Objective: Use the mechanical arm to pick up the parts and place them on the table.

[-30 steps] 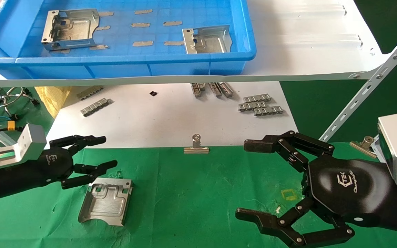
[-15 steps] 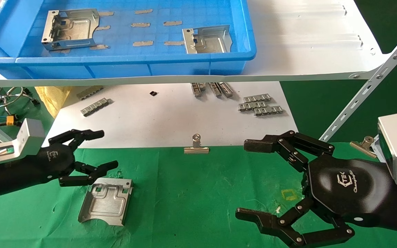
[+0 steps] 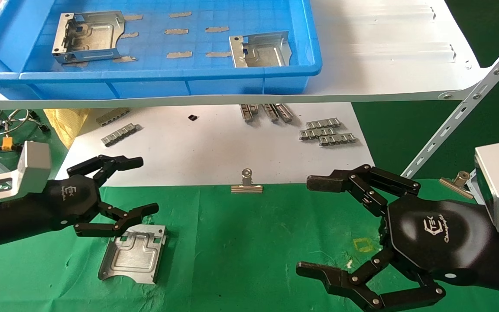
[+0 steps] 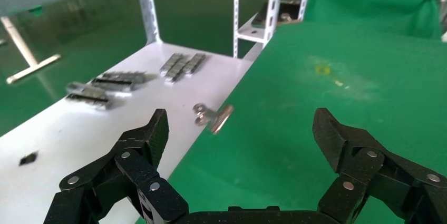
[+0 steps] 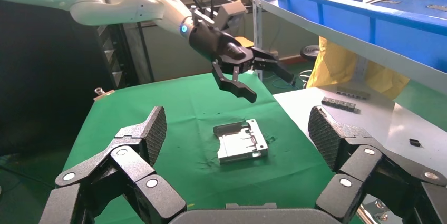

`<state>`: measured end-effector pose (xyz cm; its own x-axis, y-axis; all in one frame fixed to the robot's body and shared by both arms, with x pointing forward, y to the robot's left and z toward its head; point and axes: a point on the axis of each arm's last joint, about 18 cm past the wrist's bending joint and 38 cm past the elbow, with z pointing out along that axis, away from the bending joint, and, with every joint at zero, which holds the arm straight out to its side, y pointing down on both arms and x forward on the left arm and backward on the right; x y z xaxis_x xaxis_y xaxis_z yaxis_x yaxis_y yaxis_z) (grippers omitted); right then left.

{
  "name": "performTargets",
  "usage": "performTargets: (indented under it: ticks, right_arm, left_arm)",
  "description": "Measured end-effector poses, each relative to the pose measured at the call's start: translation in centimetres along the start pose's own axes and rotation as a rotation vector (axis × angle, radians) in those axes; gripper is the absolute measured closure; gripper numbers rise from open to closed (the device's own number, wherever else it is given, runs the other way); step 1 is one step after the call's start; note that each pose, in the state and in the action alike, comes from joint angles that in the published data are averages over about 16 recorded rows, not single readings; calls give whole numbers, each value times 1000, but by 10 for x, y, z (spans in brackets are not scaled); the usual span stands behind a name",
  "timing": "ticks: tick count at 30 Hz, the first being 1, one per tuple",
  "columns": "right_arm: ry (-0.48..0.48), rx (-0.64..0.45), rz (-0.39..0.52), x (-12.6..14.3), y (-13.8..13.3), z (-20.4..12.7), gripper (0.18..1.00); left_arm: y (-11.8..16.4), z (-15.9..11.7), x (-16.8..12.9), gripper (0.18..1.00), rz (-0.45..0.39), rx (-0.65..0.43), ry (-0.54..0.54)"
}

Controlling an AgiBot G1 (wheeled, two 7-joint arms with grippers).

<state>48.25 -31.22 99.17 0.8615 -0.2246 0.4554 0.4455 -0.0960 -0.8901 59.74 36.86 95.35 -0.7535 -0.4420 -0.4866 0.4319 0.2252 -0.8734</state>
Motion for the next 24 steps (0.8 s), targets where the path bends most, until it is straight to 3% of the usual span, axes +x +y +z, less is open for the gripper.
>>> performTargets:
  ticks: [24]
  right_arm:
    - [0, 0, 0, 0, 0, 0, 178]
  left_arm:
    - [-63, 3, 53, 184, -11, 104, 160]
